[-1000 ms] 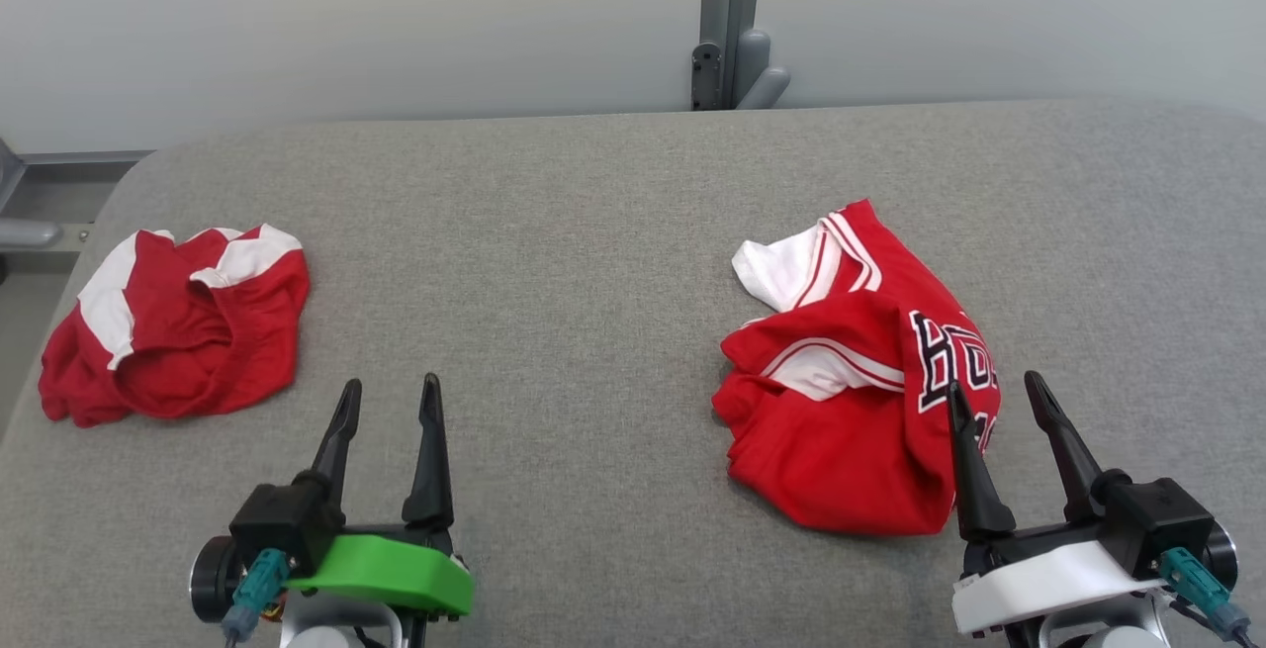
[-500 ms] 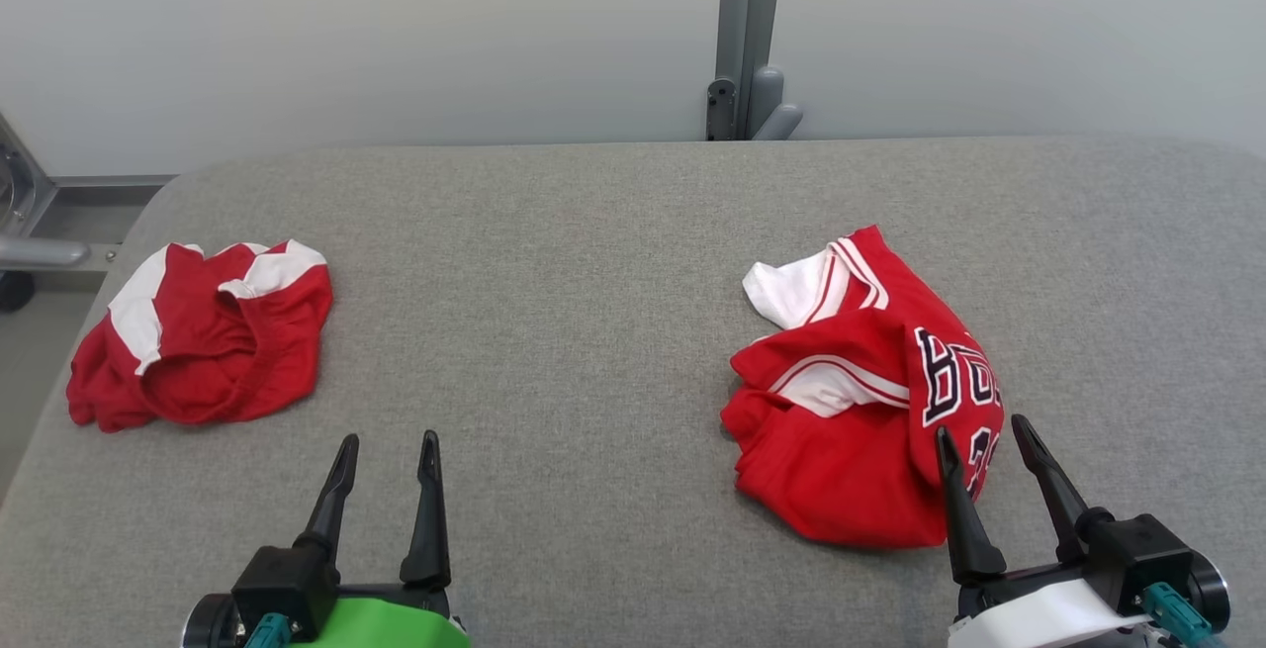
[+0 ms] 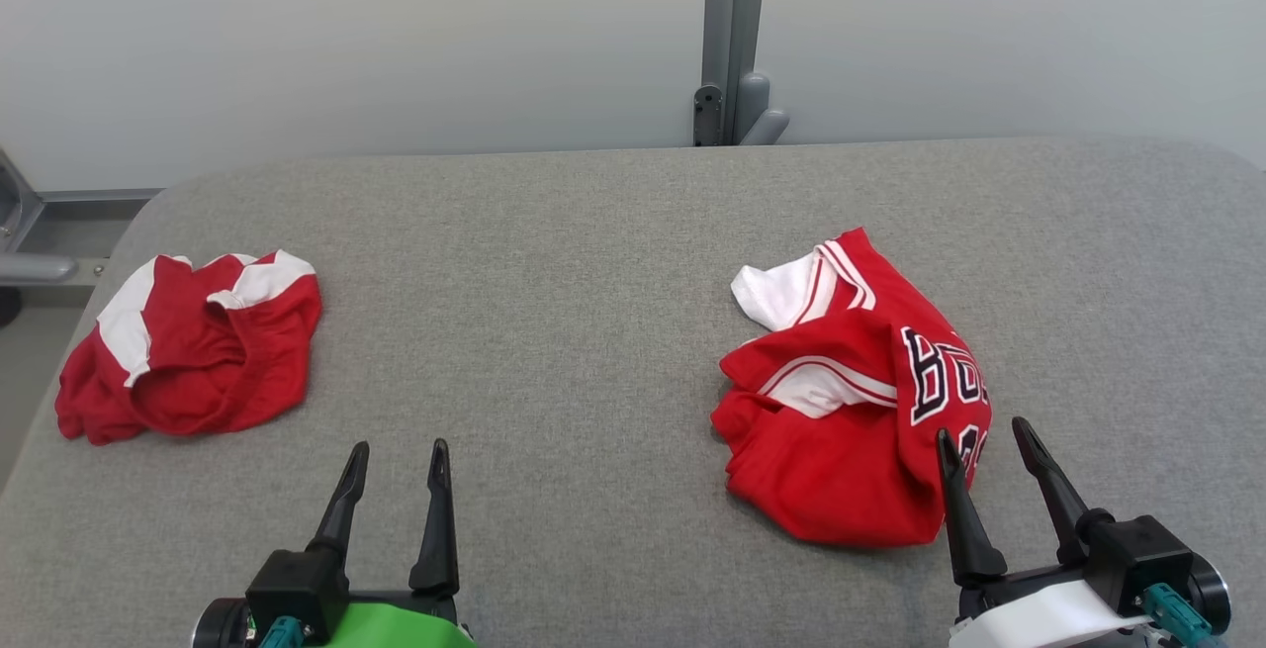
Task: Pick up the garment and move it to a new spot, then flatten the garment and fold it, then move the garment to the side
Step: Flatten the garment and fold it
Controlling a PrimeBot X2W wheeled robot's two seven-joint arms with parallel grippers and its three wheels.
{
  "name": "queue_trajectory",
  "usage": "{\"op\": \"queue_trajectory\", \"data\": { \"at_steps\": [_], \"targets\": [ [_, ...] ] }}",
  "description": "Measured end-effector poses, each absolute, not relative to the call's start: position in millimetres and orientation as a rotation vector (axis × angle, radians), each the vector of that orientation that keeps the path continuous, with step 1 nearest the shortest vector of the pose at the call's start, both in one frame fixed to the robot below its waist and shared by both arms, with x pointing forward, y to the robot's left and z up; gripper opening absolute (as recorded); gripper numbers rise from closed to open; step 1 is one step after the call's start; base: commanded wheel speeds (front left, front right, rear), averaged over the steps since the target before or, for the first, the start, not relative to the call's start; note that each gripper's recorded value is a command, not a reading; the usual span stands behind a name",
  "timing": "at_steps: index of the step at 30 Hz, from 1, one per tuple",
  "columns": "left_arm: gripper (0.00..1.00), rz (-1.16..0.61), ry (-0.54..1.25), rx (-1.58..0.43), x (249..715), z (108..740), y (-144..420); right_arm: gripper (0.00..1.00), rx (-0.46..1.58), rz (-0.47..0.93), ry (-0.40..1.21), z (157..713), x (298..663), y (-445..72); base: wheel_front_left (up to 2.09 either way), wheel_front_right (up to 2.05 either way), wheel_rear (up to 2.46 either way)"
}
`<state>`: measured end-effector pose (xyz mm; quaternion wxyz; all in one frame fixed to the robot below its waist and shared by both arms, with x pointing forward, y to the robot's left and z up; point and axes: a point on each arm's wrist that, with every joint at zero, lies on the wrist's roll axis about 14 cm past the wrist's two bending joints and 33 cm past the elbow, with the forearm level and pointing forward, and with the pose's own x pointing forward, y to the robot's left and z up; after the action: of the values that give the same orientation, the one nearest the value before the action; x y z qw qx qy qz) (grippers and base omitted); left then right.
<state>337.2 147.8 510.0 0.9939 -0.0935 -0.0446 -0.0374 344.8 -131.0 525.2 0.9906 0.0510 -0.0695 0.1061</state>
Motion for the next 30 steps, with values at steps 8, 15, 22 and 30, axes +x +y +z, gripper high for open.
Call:
{"op": "queue_trajectory", "data": {
  "at_steps": [8,15,22,30],
  "targets": [
    [1.0,-0.094,-0.089,-0.179,338,510,142,1.0,0.102,0.208,-0.139,525,344,-132,0.0,0.0,0.0],
    [1.0,-0.111,-0.091,-0.175,337,511,138,1.0,0.103,0.204,-0.144,526,342,-134,0.0,0.0,0.0],
    [1.0,-0.177,-0.028,-0.181,335,492,120,1.0,0.104,0.202,-0.146,527,338,-134,0.0,0.0,0.0],
    [1.0,-0.359,0.022,-0.243,353,487,68,1.0,0.098,0.151,-0.145,525,332,-149,0.0,0.0,0.0]
  ]
}}
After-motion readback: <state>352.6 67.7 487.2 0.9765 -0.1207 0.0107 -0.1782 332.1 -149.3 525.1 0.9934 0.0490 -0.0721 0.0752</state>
